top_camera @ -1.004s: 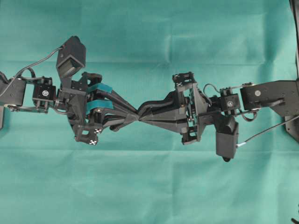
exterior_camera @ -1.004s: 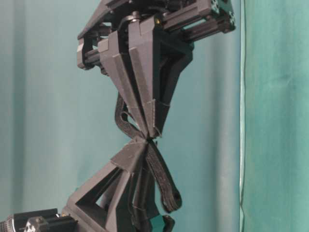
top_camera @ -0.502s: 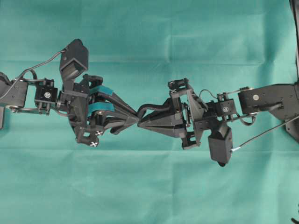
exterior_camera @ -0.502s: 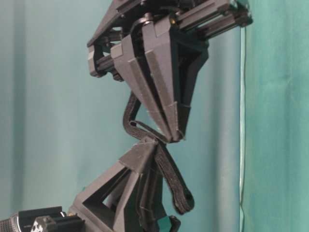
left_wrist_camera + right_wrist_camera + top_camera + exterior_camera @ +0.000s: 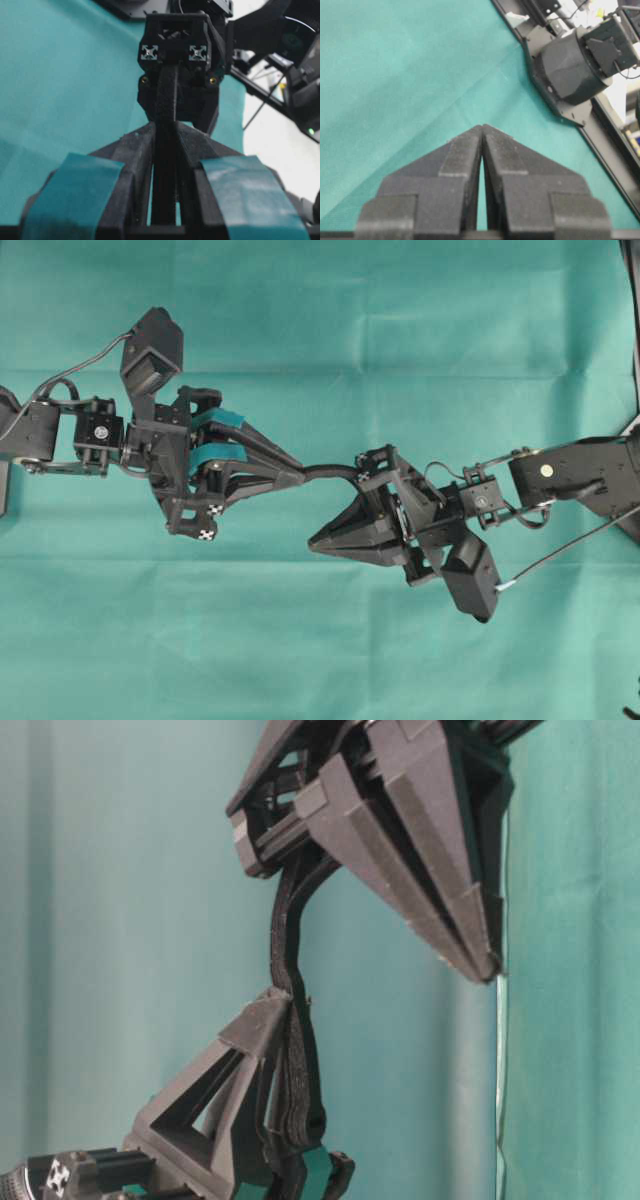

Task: Peel off the Velcro with your right arm.
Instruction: 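Pull the right gripper away, separating the strap's stuck layers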

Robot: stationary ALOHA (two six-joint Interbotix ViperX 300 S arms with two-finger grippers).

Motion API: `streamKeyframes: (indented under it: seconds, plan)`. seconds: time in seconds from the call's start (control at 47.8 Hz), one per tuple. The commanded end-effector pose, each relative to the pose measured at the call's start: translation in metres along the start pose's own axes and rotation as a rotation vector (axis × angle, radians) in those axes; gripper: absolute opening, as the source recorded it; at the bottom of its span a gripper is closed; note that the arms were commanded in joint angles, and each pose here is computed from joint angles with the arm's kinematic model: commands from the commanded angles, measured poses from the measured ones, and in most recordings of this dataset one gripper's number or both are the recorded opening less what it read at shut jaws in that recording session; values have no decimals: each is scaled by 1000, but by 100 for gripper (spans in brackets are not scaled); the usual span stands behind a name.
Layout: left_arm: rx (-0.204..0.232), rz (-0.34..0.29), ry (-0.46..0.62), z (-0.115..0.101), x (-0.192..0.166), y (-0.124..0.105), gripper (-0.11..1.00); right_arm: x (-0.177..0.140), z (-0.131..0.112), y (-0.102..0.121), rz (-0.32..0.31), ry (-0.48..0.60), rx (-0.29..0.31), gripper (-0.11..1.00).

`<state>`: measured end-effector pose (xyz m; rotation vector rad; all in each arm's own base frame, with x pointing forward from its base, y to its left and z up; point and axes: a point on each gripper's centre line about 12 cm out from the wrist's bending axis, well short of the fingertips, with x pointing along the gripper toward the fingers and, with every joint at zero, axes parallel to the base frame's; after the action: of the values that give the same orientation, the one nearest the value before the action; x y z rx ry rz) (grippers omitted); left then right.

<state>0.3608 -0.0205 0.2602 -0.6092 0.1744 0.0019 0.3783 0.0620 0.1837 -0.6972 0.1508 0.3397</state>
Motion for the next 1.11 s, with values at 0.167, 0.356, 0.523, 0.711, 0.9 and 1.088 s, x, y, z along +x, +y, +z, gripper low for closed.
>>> streamKeyframes:
  seconds: [0.167,0.356,0.523,0.711,0.9,1.088]
  plan:
    - [-1,-21,-36,11,-1,-6,11,-11,16,-10,-34,-43,-6,-9]
    - [-1,-19,-34,10,-1,-6,11,-17,11,-16,-53,-30,1,-9]
    - [0,-22,-28,8,-2,-7,11,-24,7,-23,-67,-2,5,-9]
    - [0,-21,-26,7,-2,-6,11,-36,8,-28,-88,-1,8,-9]
    - [2,-20,-24,6,-3,-6,11,-50,7,-30,-111,1,23,-9]
    - [3,-20,-23,6,-3,-6,11,-63,9,-29,-127,-7,34,-9]
